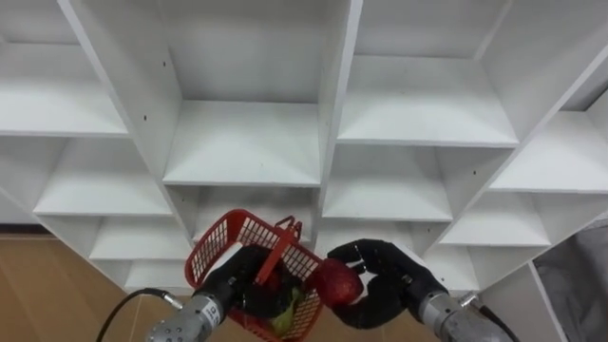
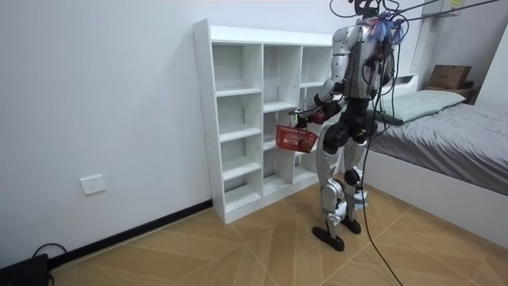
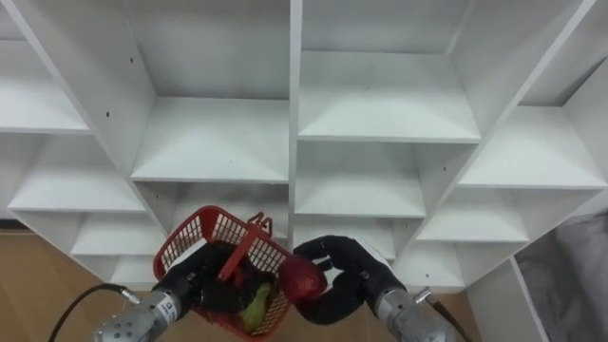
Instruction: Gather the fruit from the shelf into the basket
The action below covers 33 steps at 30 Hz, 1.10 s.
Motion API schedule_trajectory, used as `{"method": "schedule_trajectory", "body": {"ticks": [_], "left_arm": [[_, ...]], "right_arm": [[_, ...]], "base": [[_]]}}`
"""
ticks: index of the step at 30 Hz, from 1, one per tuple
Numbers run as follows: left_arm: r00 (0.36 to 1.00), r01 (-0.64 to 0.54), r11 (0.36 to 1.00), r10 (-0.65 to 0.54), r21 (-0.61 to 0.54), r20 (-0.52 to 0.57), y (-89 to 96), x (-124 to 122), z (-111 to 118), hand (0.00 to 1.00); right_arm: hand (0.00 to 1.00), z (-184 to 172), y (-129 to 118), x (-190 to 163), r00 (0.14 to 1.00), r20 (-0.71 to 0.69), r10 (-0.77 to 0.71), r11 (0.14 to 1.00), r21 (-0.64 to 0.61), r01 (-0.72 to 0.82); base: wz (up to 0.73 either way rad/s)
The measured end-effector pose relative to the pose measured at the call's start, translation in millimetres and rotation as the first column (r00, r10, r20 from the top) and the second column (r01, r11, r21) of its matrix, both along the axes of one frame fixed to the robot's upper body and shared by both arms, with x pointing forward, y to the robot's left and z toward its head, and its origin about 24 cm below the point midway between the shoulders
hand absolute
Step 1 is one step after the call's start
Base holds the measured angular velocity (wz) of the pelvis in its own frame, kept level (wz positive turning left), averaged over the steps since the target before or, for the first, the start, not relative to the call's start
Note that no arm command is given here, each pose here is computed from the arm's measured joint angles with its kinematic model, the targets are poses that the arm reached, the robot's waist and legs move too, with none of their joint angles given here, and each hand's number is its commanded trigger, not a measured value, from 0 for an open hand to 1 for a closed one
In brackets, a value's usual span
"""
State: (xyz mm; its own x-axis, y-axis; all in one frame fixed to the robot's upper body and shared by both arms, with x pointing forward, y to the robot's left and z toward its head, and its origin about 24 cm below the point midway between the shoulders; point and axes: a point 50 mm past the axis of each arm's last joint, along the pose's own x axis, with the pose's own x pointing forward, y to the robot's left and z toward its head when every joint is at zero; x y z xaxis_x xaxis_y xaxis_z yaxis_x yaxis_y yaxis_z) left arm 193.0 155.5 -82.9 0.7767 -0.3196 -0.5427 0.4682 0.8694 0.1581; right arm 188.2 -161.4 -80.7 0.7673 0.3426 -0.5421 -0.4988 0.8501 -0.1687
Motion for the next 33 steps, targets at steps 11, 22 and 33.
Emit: {"method": "schedule_trajectory", "body": {"ticks": [11,22,33], "left_arm": [[1.0,0.01,1.0,-0.009,-0.009,0.03,-2.8,3.9,5.9,1.0],[0.998,0.041,0.999,-0.04,-0.032,0.049,-10.8,6.2,10.5,1.0],[0.996,0.068,0.997,-0.065,-0.045,0.061,-17.1,6.9,13.2,1.0]], "right_arm": [[1.0,-5.6,0.9,-1.7,1.0,-0.013,-0.003,0.999,-0.037,0.002],[1.0,-8.1,-0.1,10.9,0.999,-0.018,0.042,0.993,-0.112,-0.044],[1.0,-5.1,11.9,22.3,0.999,-0.001,0.042,0.996,-0.077,-0.042]], "base": [[0.0],[0.0],[0.01]]}}
